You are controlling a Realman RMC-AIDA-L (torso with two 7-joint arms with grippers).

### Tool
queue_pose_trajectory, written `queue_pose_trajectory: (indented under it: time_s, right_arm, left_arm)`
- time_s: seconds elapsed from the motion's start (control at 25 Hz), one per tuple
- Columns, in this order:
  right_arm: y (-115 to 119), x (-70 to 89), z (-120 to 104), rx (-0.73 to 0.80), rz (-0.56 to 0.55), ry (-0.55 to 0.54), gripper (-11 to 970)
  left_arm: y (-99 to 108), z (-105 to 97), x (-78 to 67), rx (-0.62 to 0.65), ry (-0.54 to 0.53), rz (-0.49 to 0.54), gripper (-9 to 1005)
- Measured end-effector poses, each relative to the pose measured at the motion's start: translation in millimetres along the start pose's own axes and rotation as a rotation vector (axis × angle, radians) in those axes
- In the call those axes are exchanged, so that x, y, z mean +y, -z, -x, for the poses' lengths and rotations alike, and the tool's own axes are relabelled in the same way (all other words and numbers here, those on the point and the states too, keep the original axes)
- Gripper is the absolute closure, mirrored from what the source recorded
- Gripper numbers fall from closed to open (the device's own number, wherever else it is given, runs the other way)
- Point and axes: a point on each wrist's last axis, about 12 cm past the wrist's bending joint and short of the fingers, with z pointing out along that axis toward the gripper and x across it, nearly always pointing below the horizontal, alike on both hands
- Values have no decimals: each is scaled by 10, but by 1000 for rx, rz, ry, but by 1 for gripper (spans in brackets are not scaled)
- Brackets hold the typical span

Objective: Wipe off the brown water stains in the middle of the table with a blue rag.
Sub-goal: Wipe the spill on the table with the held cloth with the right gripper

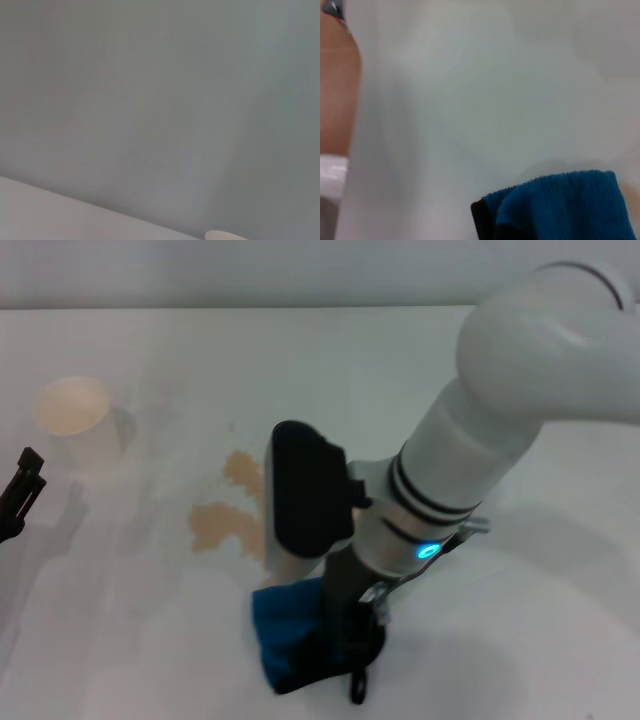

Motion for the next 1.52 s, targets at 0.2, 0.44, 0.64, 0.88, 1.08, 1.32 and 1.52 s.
queue_pose_trajectory:
  time_s: [0.2, 0.44, 0.64, 0.88, 1.08, 1.32, 1.52]
  right_arm:
    - [-112, 104, 109, -79, -17, 31, 832]
    - [-186, 110, 119, -147, -56, 13, 835]
    - [-208, 37, 79, -183, -102, -21, 841]
    - [-220, -121, -18, -209, -172, -82, 844]
    - [-189, -316, -160, -227, -235, -171, 846]
    - [-186, -456, -281, -263, -308, -244, 849]
    - [-216, -343, -192, -303, -272, -240, 852]
  left_arm:
    - [-9, 8, 2, -2, -1, -2, 118]
    - [-12, 12, 4, -4, 11, -3, 119]
    - [-9, 11, 6, -4, 12, -2, 118]
    - [-8, 11, 6, -4, 12, -1, 118]
    - [-8, 11, 6, -4, 12, -1, 118]
    - [-11, 14, 8, -5, 15, -2, 118]
    - [-24, 29, 13, -9, 13, -5, 118]
